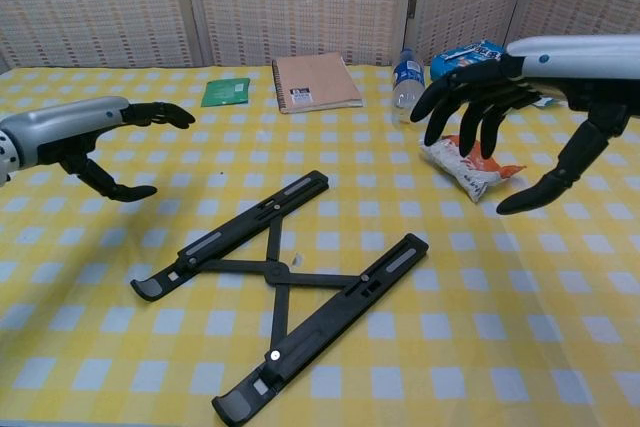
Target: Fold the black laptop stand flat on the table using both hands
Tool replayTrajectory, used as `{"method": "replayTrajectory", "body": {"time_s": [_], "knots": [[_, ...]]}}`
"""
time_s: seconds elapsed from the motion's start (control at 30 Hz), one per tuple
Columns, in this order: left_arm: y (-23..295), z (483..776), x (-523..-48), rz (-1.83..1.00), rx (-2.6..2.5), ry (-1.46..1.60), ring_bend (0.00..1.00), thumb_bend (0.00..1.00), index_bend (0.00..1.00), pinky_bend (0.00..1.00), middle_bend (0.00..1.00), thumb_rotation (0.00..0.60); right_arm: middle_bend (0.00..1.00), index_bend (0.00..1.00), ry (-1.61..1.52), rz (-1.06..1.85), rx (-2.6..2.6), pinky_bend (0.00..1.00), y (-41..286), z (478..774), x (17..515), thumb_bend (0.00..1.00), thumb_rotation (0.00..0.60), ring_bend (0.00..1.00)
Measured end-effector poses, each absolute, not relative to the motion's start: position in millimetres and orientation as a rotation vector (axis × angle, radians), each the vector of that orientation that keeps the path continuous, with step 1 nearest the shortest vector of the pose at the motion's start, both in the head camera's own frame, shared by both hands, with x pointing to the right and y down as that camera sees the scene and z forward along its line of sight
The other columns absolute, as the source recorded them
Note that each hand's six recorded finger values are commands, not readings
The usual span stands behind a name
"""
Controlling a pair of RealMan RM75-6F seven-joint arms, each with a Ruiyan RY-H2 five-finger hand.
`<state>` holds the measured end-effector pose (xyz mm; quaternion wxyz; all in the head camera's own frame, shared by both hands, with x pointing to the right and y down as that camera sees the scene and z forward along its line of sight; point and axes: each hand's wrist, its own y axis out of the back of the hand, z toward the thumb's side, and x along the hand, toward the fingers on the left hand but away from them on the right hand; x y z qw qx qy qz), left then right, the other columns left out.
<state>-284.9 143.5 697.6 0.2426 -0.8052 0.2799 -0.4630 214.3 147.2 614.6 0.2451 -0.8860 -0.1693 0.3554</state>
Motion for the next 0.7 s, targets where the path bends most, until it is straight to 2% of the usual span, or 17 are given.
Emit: {"method": "replayTrajectory", "body": {"time_s": [0.13,0.3,0.5,0.7], "knots": [[152.8,697.3,-303.1,-1.305,-2.155,0.769,0.00,0.37,0.14,0.00,0.12,0.600,0.63,0.45,-0.362,0.992,-2.249,0.76,154.2,629.9,207.0,0.16,0.600,0.69],[159.7,695.5,-312.8,-1.313,-2.128,0.759,0.00,0.36,0.14,0.00,0.12,0.600,0.74,0.54,-0.290,1.018,-2.070,0.86,162.4,658.5,190.4,0.16,0.600,0.79],[164.2,695.9,-319.8,-1.321,-2.112,0.758,0.00,0.36,0.14,0.00,0.12,0.600,0.77,0.55,-0.258,1.079,-1.974,0.88,169.4,700.8,175.0,0.16,0.600,0.82],[168.4,697.5,-323.4,-1.326,-2.123,0.759,0.00,0.36,0.14,0.00,0.11,0.600,0.77,0.55,-0.222,1.109,-1.958,0.89,173.3,725.3,164.4,0.16,0.600,0.82]]}}
